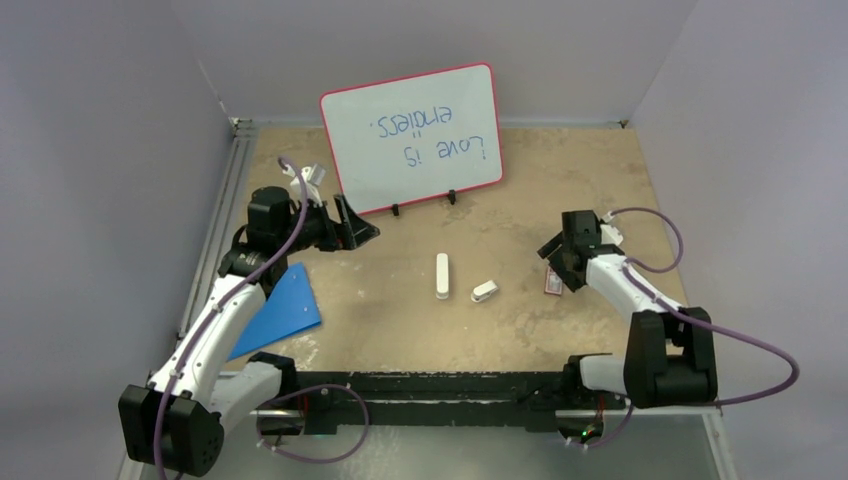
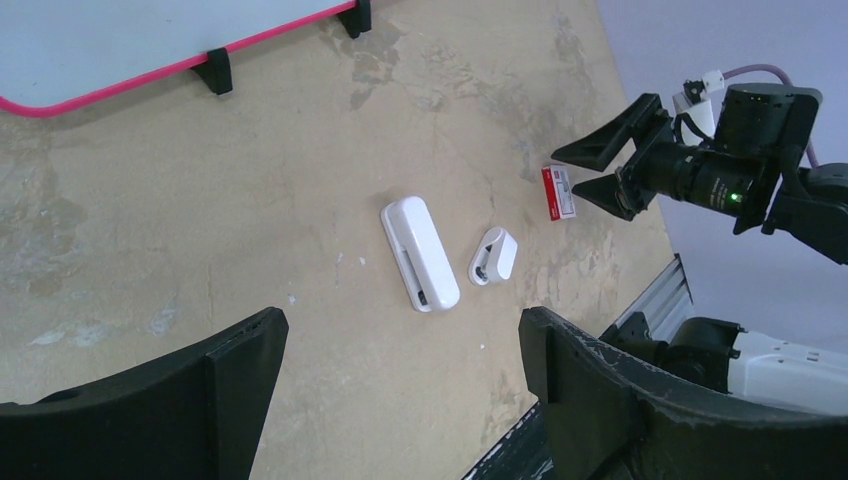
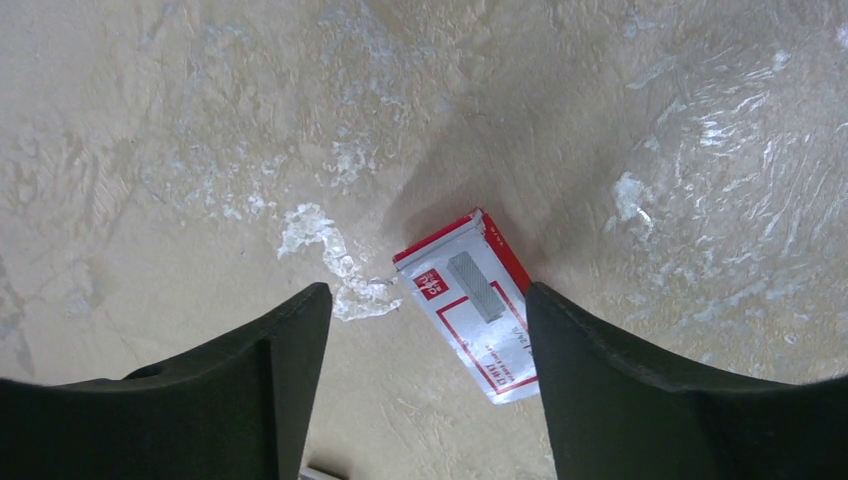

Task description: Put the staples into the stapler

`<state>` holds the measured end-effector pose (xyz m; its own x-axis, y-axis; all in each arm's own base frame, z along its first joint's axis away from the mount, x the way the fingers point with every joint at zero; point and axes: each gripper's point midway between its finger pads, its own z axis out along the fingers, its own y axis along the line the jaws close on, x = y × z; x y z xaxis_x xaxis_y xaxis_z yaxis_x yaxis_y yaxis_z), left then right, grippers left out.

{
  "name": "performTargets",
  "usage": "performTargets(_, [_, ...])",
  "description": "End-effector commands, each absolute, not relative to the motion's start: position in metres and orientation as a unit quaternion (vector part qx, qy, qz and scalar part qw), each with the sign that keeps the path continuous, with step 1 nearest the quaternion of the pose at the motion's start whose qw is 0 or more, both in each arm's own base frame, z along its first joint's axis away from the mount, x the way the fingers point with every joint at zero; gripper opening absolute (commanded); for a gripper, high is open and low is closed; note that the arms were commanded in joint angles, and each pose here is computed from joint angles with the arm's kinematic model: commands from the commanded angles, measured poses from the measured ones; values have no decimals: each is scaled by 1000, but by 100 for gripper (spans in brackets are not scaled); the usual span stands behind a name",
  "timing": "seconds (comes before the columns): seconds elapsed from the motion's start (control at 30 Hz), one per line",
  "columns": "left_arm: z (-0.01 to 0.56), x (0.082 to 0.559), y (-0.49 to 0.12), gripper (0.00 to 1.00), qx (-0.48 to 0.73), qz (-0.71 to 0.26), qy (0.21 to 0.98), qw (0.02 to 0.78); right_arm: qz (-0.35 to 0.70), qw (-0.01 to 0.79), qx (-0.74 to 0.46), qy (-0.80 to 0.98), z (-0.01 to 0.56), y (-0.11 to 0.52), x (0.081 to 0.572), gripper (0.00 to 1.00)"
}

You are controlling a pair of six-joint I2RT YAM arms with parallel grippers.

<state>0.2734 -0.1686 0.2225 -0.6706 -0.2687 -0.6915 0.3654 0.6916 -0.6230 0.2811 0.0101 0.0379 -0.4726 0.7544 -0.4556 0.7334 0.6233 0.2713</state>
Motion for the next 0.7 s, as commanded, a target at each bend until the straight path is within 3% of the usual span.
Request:
performTargets(0.0, [235, 282, -160, 87, 27, -369, 821, 435, 16, 274, 412, 869, 39, 17, 282, 72])
performTargets(0.3, [230, 281, -152, 87, 10, -349, 829, 437, -47, 266, 406, 873, 32, 11, 268, 87])
performTargets(0.53, [232, 281, -149, 87, 2, -342, 829, 442, -85, 264, 387, 879, 27, 13, 266, 70])
performTargets(0.67, [232, 280, -150, 87, 2, -346, 827, 443, -87, 265, 376, 884, 27, 16, 271, 66])
